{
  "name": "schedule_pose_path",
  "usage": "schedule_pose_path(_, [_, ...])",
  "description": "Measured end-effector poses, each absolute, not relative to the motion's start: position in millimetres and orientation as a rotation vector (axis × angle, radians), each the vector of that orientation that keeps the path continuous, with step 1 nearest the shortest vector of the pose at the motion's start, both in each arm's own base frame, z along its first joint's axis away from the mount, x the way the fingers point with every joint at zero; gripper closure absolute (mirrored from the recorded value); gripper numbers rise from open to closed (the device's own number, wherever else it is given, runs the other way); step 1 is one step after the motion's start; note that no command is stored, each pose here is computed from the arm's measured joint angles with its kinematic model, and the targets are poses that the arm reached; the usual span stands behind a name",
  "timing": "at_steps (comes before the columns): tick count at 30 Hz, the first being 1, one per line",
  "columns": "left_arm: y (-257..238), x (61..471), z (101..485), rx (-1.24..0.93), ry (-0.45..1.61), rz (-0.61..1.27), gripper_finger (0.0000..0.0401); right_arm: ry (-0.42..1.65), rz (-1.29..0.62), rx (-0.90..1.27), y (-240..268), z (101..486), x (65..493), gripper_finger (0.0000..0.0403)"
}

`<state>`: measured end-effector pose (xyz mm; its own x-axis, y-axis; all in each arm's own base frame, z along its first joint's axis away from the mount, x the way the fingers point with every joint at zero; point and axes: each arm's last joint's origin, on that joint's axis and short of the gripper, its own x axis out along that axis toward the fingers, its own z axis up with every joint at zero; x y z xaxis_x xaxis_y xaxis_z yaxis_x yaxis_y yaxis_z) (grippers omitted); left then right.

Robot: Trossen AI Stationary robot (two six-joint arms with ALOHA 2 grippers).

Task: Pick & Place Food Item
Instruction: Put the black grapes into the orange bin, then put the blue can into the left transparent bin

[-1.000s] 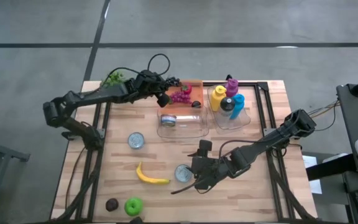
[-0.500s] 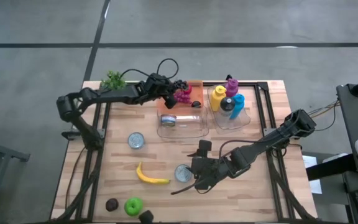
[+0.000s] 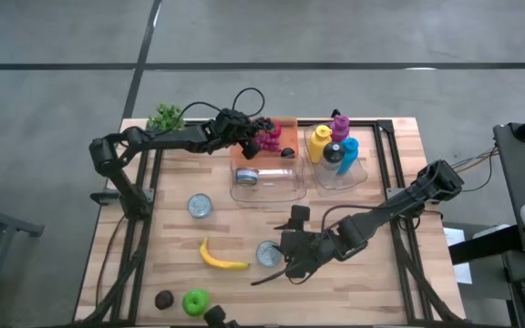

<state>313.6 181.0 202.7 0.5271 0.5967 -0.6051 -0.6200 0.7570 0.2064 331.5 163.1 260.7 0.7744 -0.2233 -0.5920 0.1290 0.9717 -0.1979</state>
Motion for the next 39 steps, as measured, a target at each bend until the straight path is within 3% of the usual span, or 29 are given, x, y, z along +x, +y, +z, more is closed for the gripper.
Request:
schedule_pose_path(13, [180.1,311.4,199.9,-0.042,0.735,0.731,0.0259,0.654,-0.191,-0.146,163.3,261.0,331.8,0.0179])
schedule_pose_path(19, [175.4,306.8,230.2,-0.032,0.695,0.729,0.0237,0.654,-0.192,-0.144,163.3,260.9,331.8,0.0179])
schedule_pose_path(30, [107.2,260.2,304.8,0.020,0.681,0.599,0.0242,0.658,-0.190,-0.143,163.3,260.7,331.6,0.0179])
schedule_pose_path(35, [58.1,248.9,317.3,0.042,0.692,0.477,0.0264,0.659,-0.198,-0.104,163.4,260.0,331.6,0.0183])
schedule_pose_path(39, [14.3,245.2,319.4,0.104,0.662,0.395,0.0283,0.689,-0.145,-0.045,165.6,257.4,330.5,0.0209])
